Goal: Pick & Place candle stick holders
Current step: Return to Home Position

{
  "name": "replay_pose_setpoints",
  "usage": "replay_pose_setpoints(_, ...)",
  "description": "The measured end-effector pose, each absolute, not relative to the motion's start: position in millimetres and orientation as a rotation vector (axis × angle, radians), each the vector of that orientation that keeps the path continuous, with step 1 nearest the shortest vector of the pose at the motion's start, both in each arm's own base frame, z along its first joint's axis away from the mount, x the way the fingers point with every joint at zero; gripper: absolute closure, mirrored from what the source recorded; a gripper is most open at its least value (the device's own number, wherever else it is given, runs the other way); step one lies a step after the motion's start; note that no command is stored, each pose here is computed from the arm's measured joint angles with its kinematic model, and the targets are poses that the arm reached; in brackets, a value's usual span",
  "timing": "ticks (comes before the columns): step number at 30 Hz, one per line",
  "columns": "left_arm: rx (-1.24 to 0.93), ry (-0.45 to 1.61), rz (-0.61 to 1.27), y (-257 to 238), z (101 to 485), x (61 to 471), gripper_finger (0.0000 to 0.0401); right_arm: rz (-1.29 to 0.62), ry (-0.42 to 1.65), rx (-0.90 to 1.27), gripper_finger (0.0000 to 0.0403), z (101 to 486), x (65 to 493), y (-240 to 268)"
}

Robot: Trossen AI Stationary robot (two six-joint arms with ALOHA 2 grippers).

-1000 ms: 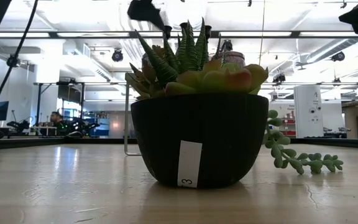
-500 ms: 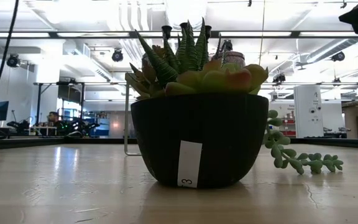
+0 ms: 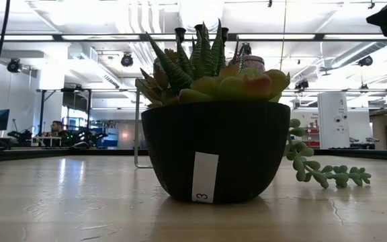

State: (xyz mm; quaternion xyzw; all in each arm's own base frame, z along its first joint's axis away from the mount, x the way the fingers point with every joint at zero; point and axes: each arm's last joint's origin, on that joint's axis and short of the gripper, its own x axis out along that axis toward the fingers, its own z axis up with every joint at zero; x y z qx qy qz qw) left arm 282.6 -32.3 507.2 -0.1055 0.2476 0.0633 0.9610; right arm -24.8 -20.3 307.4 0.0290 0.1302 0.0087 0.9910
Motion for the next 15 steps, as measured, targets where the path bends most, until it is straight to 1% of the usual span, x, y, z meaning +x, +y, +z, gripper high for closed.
replay_pose_setpoints(7,-0.015,0.473,0.039,-43.4,516.7,264.6,0.0032,0.018,0.261,0.058,0.0037,307.3,-24.8,-20.3)
replay_pose_setpoints(10,0.050,0.435,0.082,-50.7,518.4,256.9,0.0032,0.018,0.261,0.058,0.0037,307.3,-24.7,-20.3)
replay_pose_setpoints(12,0.105,0.436,0.121,-56.0,512.6,252.2,0.0032,0.018,0.261,0.058,0.0037,307.4,-24.8,-20.3)
replay_pose_setpoints(15,0.162,0.458,0.099,-62.3,492.6,244.4,0.0033,0.018,0.261,0.058,0.0037,307.4,-24.8,-20.3)
